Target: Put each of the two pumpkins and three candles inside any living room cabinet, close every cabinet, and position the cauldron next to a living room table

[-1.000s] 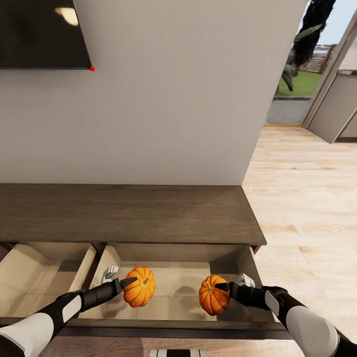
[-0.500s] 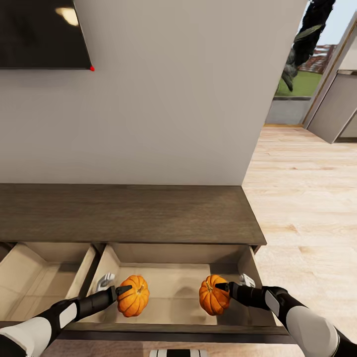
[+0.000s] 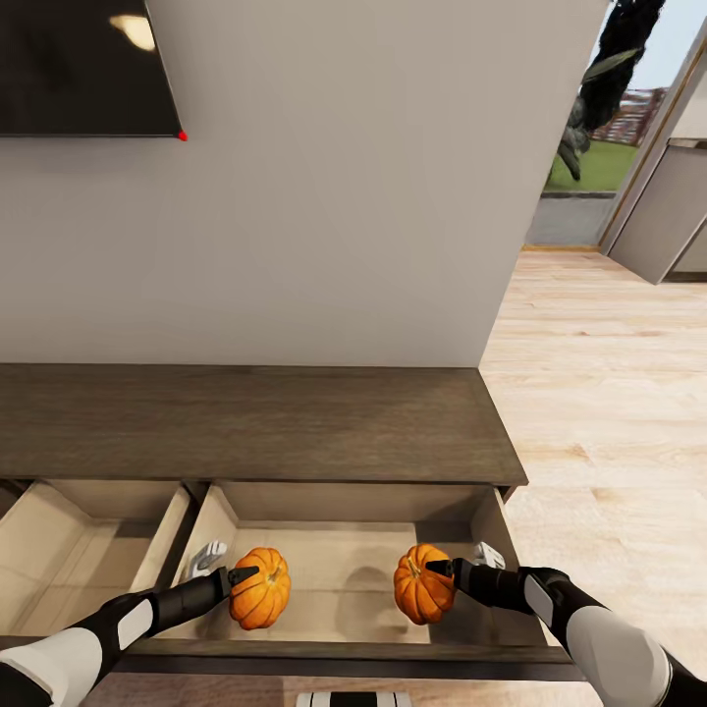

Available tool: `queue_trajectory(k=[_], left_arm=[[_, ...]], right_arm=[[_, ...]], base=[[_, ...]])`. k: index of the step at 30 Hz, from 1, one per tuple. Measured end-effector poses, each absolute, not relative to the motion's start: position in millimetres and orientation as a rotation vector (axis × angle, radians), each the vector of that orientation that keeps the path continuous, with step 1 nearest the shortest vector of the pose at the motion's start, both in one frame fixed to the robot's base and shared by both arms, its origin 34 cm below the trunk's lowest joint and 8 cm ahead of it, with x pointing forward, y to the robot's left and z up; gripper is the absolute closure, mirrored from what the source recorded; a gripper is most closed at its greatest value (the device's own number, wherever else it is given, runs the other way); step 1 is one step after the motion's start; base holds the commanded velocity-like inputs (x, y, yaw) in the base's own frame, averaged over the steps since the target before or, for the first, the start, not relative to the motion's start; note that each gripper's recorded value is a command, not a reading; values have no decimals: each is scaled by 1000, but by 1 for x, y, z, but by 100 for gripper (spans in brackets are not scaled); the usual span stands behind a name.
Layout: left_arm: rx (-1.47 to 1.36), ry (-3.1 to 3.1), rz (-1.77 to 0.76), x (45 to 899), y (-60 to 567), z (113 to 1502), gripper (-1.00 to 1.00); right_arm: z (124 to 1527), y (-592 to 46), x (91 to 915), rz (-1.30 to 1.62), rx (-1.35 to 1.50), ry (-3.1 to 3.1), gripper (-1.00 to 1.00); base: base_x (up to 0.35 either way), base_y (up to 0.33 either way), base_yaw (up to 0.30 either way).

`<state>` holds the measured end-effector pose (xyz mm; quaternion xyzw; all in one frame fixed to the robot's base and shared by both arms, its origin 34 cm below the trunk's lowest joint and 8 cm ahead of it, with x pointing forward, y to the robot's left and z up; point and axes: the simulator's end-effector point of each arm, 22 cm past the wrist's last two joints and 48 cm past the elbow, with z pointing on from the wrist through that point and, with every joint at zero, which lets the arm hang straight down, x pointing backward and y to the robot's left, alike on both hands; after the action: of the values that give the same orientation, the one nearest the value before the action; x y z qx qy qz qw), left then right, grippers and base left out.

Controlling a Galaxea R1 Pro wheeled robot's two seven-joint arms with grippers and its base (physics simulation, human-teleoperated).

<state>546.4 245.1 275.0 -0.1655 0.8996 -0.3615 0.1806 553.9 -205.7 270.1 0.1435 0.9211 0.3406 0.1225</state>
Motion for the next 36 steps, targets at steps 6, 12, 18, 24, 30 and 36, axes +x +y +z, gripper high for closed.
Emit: queue_trajectory(k=[6, 12, 18, 24, 30, 36], left_arm=[[-472, 2542, -1020, 546, 245, 275, 100], [-474, 2539, -1021, 548, 244, 275, 100], [-463, 2537, -997, 555, 244, 276, 100], [-441, 2536, -977, 563, 242, 277, 100], [-442, 2534, -976, 564, 242, 278, 100], [-450, 2529, -976, 565, 243, 278, 100]], right_arm=[[270, -206, 554, 993, 414, 2687, 100], [270, -206, 554, 994, 414, 2686, 100], [271, -207, 555, 989, 410, 2683, 100], [271, -208, 556, 985, 409, 2682, 100], [270, -208, 555, 983, 411, 2686, 100], [270, -209, 556, 981, 413, 2683, 100]], base=[[0, 0, 0], [0, 0, 0], [0, 0, 0], [0, 0, 0], [0, 0, 0], [0, 0, 0]])
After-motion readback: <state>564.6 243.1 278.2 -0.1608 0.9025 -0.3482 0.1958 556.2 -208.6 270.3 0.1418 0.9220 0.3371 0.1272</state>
